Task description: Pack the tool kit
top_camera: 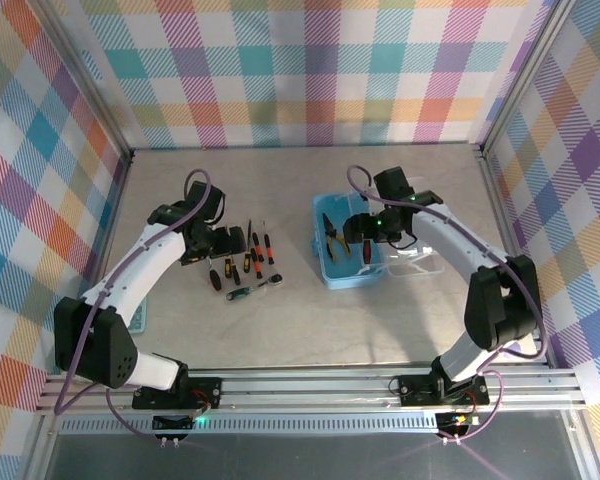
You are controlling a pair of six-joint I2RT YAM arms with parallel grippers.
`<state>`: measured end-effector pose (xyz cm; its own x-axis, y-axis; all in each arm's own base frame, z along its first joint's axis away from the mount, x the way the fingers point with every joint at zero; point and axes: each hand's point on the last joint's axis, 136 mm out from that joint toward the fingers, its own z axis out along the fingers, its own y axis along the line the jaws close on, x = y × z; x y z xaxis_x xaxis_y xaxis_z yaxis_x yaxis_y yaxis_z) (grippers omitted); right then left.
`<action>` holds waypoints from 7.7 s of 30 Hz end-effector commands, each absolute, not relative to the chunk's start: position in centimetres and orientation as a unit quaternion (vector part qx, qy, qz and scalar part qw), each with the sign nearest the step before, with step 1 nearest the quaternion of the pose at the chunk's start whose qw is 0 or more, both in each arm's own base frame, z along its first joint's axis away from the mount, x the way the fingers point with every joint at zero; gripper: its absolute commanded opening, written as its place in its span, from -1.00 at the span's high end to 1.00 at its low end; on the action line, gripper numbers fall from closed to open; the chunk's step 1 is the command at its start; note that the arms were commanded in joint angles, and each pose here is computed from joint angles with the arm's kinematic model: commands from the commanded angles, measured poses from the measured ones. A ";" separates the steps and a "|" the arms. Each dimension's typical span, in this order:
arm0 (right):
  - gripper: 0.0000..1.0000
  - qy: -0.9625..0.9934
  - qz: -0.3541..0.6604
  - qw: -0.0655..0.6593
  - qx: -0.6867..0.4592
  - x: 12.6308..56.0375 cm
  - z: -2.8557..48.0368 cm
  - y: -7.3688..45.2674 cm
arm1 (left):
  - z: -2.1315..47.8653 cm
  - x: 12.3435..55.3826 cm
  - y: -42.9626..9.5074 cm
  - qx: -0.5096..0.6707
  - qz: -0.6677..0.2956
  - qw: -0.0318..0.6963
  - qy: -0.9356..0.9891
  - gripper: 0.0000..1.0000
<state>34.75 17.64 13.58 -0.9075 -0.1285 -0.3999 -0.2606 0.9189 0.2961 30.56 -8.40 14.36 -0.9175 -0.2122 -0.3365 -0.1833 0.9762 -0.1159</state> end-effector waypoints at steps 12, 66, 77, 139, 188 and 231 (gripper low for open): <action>-0.98 0.933 0.221 0.242 -0.145 31.9 20.1 18.3 | 9.7 31.4 -8.8 -0.100 -0.028 0.128 0.986 -0.57; -0.98 0.932 0.227 0.238 -0.155 29.8 20.9 18.3 | 6.6 34.0 -6.0 -0.092 0.052 0.085 0.991 1.00; -0.98 0.900 0.286 0.254 -0.209 27.5 24.2 22.7 | 19.5 34.2 -15.0 -0.072 -0.209 0.208 0.953 1.00; 0.09 0.859 0.390 0.295 -0.151 34.8 28.8 28.8 | 26.8 27.9 -33.2 0.140 -0.433 0.214 0.865 1.00; 1.00 0.977 0.033 0.180 -0.109 43.1 15.8 8.9 | 14.1 35.1 -14.0 -0.046 -0.108 0.187 0.975 -0.99; -0.98 0.931 0.203 0.256 -0.161 34.8 22.1 16.8 | 5.5 41.0 -19.1 -0.048 -0.023 0.136 0.989 0.04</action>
<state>34.36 16.15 21.92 -0.8206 -0.2062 -0.5330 -0.3967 0.8769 0.2715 40.06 -19.56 5.91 -0.9593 -0.1051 -0.2623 -0.0791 0.9910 -0.1078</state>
